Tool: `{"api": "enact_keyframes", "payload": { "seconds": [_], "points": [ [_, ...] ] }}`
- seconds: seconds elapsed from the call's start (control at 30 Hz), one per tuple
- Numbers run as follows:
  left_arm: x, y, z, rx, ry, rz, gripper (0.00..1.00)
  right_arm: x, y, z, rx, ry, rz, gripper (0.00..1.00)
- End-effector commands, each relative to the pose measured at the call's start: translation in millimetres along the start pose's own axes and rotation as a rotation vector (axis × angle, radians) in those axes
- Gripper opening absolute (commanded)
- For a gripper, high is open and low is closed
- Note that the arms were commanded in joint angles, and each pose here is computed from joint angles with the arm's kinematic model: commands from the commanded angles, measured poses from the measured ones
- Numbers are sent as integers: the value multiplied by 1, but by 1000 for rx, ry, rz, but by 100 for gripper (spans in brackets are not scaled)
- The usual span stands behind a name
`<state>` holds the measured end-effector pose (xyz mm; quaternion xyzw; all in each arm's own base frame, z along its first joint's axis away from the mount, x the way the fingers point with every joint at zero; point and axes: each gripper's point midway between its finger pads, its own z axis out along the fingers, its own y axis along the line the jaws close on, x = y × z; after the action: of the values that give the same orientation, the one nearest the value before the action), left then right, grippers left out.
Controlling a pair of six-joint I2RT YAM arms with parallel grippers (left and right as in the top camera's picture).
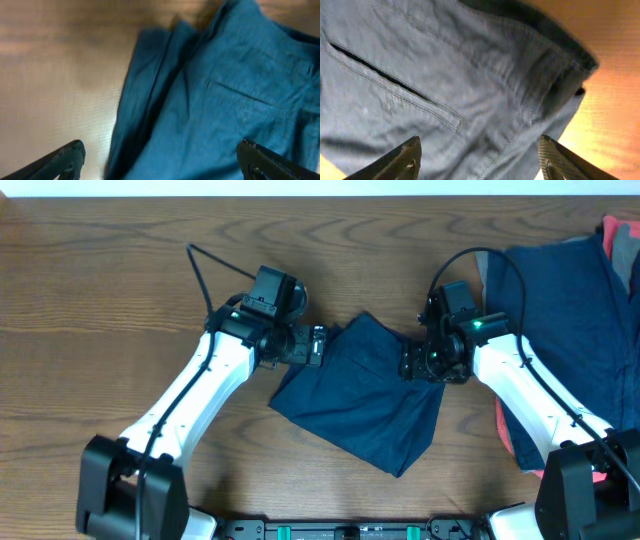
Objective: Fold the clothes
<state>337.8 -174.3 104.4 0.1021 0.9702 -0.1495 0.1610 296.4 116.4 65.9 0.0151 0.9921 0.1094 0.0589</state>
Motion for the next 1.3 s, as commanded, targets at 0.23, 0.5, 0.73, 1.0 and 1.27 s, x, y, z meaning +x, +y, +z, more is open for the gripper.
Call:
{"api": "enact_keyframes", "payload": {
  "seconds": [0.23, 0.5, 0.73, 1.0, 1.27],
  "points": [
    [-3, -6, 73, 133, 57, 79, 98, 15, 0, -2, 8, 67, 7, 76],
    [20, -15, 99, 229, 163, 29, 98, 16, 0, -2, 9, 69, 7, 77],
    [27, -42, 98, 342, 193, 38, 11, 16, 0, -2, 9, 70, 7, 77],
    [-8, 10, 85, 192, 94, -149, 6, 21, -6, -3, 43, 88, 14, 73],
    [-63, 166, -9, -17, -226, -535, 6, 22, -28, -6, 145, 84, 64, 74]
  ]
}}
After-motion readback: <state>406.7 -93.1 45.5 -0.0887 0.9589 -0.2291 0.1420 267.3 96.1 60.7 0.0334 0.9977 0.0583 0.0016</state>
